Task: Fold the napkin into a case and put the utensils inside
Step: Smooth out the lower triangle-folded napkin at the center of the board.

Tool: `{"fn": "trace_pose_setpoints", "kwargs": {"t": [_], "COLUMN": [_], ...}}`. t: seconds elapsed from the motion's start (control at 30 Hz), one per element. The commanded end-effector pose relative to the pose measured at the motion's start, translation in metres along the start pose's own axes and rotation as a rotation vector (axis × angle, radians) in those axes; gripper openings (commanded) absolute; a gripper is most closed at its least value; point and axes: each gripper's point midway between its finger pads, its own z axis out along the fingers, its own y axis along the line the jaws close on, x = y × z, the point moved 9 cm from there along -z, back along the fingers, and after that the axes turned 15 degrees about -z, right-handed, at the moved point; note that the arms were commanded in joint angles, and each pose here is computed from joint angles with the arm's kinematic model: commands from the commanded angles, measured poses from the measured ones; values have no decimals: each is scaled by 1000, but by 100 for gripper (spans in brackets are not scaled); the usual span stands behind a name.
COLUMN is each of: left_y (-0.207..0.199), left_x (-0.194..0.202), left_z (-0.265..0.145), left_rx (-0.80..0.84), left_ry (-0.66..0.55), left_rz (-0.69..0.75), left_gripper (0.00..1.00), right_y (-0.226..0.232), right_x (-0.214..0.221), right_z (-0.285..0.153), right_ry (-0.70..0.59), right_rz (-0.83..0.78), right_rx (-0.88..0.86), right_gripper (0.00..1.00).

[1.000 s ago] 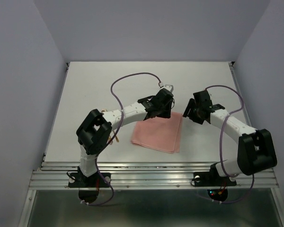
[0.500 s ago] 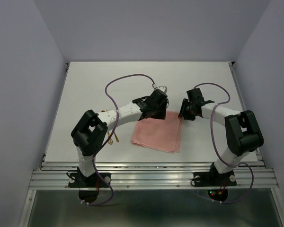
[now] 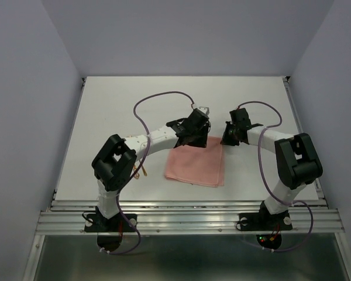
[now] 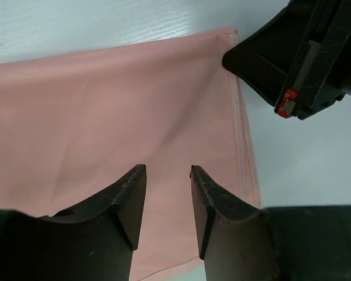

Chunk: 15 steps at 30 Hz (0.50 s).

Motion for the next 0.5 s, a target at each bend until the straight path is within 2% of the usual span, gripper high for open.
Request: {"fn": "trace_pose_setpoints", "kwargs": {"t": [0.0, 0.2, 0.33, 0.37, 0.43, 0.47], "left_y": [-11, -2, 1, -2, -5, -8], "left_x": [-9, 3, 6, 4, 1, -2], "left_z": [-2, 2, -1, -1, -1, -1], "left_rx": [34, 36, 54, 60, 60, 51], "left_ry": [-10, 8, -8, -11, -12, -17], "left_rz": [19, 16, 6, 5, 8, 20], "left_gripper": [48, 48, 49, 49, 54, 61], "right_y": [9, 13, 9, 6, 4, 2], "right_x": [-5, 17, 21, 22, 16, 11], "right_z": [-5, -22, -26, -27, -30, -36], "right_ry": [-19, -38, -55, -45, -57, -77], "right_rz": [7, 88, 89, 85, 75, 61], "right_rx": [-88, -179, -152, -114, -74, -37], "right_gripper": [1, 1, 1, 6, 26, 45]}}
